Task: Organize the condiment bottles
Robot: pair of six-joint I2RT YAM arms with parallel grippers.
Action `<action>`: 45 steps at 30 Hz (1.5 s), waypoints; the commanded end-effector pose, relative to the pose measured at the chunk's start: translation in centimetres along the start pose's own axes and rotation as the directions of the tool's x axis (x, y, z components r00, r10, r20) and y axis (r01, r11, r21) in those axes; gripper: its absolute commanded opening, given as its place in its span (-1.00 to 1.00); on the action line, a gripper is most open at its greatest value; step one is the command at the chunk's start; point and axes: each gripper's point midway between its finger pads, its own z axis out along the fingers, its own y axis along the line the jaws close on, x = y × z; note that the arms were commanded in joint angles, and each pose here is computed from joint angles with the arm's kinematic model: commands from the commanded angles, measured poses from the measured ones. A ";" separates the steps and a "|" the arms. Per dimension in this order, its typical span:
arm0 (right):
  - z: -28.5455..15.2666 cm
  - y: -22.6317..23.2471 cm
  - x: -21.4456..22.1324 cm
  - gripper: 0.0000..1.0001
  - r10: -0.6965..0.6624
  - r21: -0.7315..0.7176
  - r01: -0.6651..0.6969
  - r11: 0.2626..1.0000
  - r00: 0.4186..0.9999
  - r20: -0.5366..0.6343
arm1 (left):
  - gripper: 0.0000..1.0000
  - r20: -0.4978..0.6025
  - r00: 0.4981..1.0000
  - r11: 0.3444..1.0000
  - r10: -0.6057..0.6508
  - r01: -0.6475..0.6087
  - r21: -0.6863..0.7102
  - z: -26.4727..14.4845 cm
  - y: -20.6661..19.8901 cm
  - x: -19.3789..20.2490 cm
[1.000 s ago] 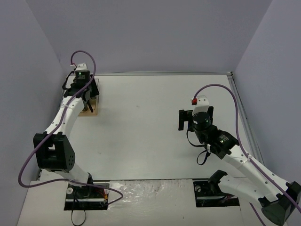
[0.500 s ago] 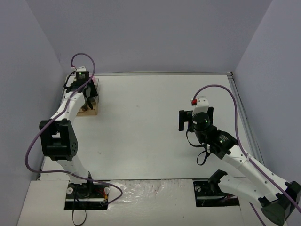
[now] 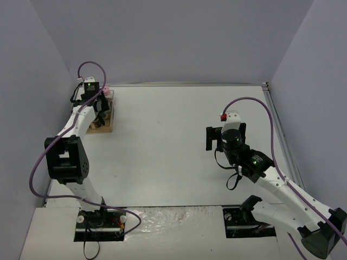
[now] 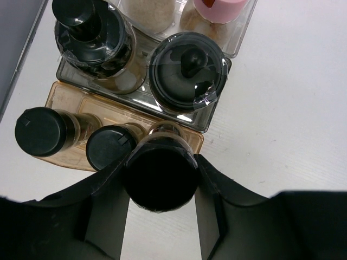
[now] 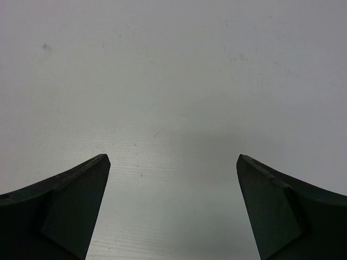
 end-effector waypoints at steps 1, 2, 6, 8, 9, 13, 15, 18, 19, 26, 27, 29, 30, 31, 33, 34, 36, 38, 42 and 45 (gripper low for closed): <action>0.2 -0.3 -1.5 1.00 0.035 0.026 -0.036 0.999 0.998 0.053 | -0.83 0.053 0.998 0.999 -0.033 0.032 0.011 0.1 -0.4 -1.7; 0.2 -0.3 -1.5 1.00 0.035 0.026 -0.036 0.999 0.998 0.053 | -0.83 0.051 0.998 0.999 -0.034 0.033 0.013 0.2 -0.4 -1.6; 0.3 -0.3 -1.4 1.00 0.032 0.029 -0.033 0.999 0.998 0.048 | -0.81 0.030 0.999 0.999 -0.036 0.036 0.015 0.3 -0.4 -1.2; 0.3 -0.3 -1.4 1.00 0.032 0.029 -0.034 0.999 0.998 0.049 | -0.80 0.017 0.999 0.999 -0.036 0.035 0.014 0.3 -0.4 -0.9; 0.3 -0.3 -1.4 1.00 0.032 0.029 -0.033 0.999 0.998 0.048 | -0.80 0.010 0.999 0.999 -0.034 0.034 0.013 0.3 -0.4 -0.8; 0.4 -0.3 -1.4 1.00 0.032 0.030 -0.033 0.999 0.998 0.048 | -0.80 0.006 0.999 0.999 -0.031 0.031 0.010 -0.3 -0.2 -0.7; 0.4 -0.2 -1.4 1.00 0.031 0.029 -0.032 0.999 0.998 0.047 | -0.80 0.022 0.999 0.999 -0.033 0.032 0.010 -1.1 0.0 -1.1; 0.4 -0.2 -1.3 1.00 0.029 0.032 -0.031 0.999 0.999 0.044 | -0.80 0.051 0.998 0.999 -0.033 0.032 0.014 -2.4 0.1 -1.9; 0.5 -0.2 -1.3 1.00 0.029 0.031 -0.030 0.999 0.999 0.043 | -0.80 0.059 0.998 0.999 -0.033 0.032 0.015 -2.8 0.2 -2.1; 0.7 -0.1 -1.1 1.00 0.025 0.028 -0.026 0.999 0.999 0.036 | -0.80 0.067 0.997 1.000 -0.028 0.027 0.012 -3.7 0.4 -2.3; 0.7 -0.1 -1.1 1.00 0.024 0.028 -0.025 0.999 0.999 0.036 | -0.80 0.065 0.998 1.000 -0.028 0.027 0.012 -3.6 0.5 -2.2; 0.6 -0.1 -1.1 1.00 0.025 0.027 -0.026 0.999 0.999 0.038 | -0.80 0.063 0.998 0.999 -0.031 0.030 0.016 -3.4 0.4 -2.0; 0.6 -0.1 -1.1 1.00 0.026 0.027 -0.027 0.999 0.999 0.038 | -0.80 0.061 0.998 0.999 -0.033 0.033 0.016 -3.2 0.3 -1.8; 0.7 -0.1 -1.1 1.00 0.027 0.027 -0.028 0.999 0.999 0.038 | -0.80 0.059 0.998 0.999 -0.037 0.036 0.016 -3.0 0.3 -1.7; 0.7 0.0 -1.0 1.00 0.026 0.026 -0.027 0.999 0.999 0.036 | -0.80 0.051 0.998 0.999 -0.042 0.041 0.019 -2.4 0.2 -1.4; 0.7 0.0 -1.0 1.00 0.026 0.027 -0.028 0.999 0.999 0.037 | -0.80 0.038 0.998 0.999 -0.043 0.042 0.022 -1.9 0.0 -1.1; 0.7 0.0 -1.0 1.00 0.027 0.027 -0.028 0.999 0.999 0.037 | -0.79 0.027 0.999 0.999 -0.047 0.047 0.028 -1.4 -0.3 -0.8; 0.7 0.0 -1.0 1.00 0.028 0.026 -0.029 0.999 0.999 0.037 | -0.77 0.022 0.998 0.998 -0.051 0.050 0.028 -0.9 -0.4 -0.6; 0.8 -0.1 -0.8 1.00 0.026 0.031 -0.027 0.999 0.999 0.035 | -0.67 0.020 0.998 0.998 -0.056 0.055 0.031 -0.3 -0.6 -0.5; 0.9 0.0 -0.7 1.00 0.023 0.030 -0.024 0.999 0.999 0.029 | -0.58 0.009 0.999 0.998 -0.053 0.052 0.025 0.3 -0.6 -0.1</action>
